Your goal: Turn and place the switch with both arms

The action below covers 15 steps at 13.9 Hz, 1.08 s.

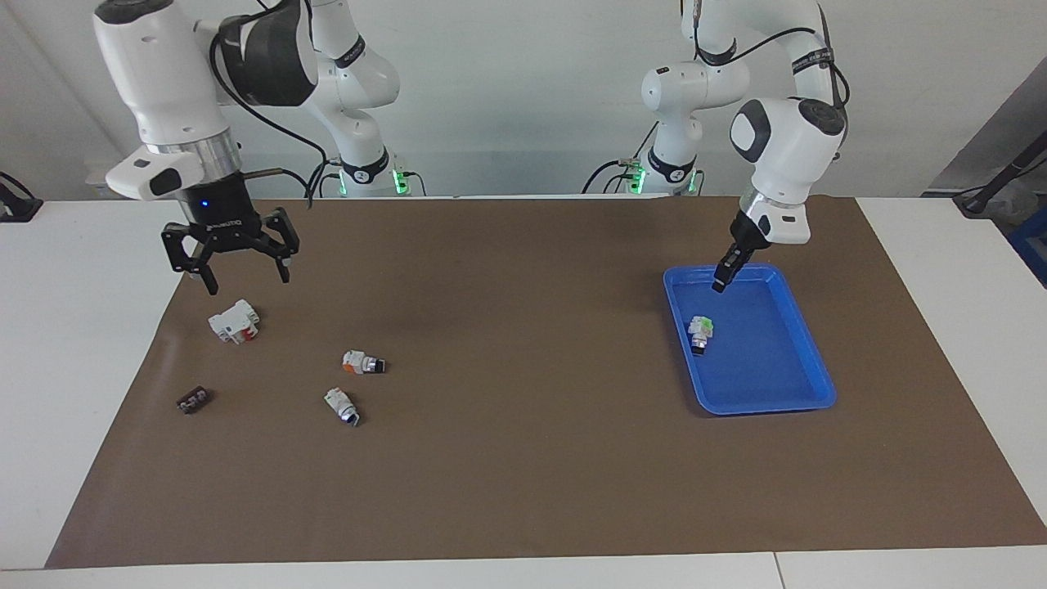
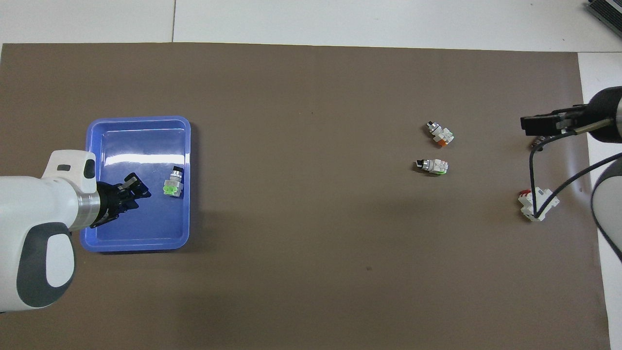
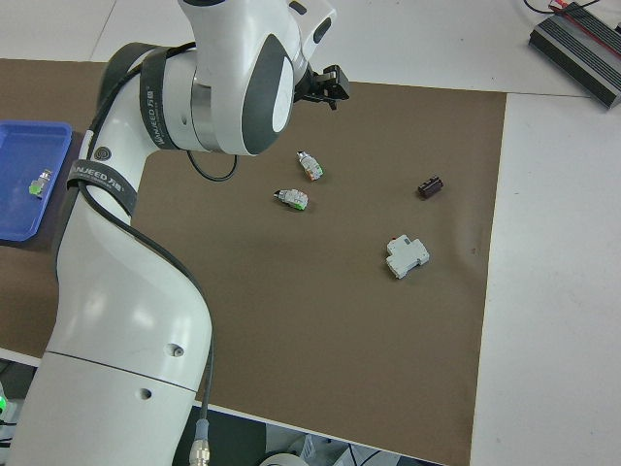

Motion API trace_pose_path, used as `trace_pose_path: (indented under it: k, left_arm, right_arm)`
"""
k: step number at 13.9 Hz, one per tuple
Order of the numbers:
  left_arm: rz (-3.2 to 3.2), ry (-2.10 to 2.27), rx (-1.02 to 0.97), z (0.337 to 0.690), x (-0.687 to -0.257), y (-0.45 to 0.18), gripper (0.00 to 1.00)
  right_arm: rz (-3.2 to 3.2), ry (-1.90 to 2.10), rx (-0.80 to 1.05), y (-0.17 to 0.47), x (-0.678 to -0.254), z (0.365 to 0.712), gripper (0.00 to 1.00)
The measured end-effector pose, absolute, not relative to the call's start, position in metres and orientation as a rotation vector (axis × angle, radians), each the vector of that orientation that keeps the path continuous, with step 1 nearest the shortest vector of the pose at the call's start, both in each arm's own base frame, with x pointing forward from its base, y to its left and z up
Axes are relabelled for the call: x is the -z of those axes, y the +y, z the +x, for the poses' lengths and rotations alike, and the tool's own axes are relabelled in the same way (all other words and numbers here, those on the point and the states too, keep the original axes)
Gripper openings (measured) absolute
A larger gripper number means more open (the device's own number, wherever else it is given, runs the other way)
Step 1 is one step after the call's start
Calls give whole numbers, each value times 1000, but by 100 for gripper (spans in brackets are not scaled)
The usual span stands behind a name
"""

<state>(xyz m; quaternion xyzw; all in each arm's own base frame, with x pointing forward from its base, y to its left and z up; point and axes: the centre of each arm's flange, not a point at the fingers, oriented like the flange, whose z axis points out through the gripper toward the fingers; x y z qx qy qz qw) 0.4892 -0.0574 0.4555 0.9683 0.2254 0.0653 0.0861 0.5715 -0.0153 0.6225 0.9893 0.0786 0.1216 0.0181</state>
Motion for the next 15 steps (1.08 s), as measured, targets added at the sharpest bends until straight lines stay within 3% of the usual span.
trace_pose_path:
  k: [2, 5, 8, 11, 15]
  left_arm:
    - [2938, 370, -265, 497, -484, -55, 68]
    - [2970, -74, -329, 508, -524, -38, 70]
    - [2955, -238, -299, 525, -567, -27, 74]
    - [3010, -354, -280, 548, -603, -32, 100]
    - [3044, -434, -203, 567, -642, -42, 100]
  right_arm:
    - [3095, 85, -291, -17, -631, 563, 100]
    - [3113, -90, -190, -17, -628, 553, 100]
    - [3116, -113, -139, -17, -624, 548, 100]
    - [3119, -118, -65, -17, -619, 539, 100]
    - [3120, -134, -38, -19, -614, 537, 100]
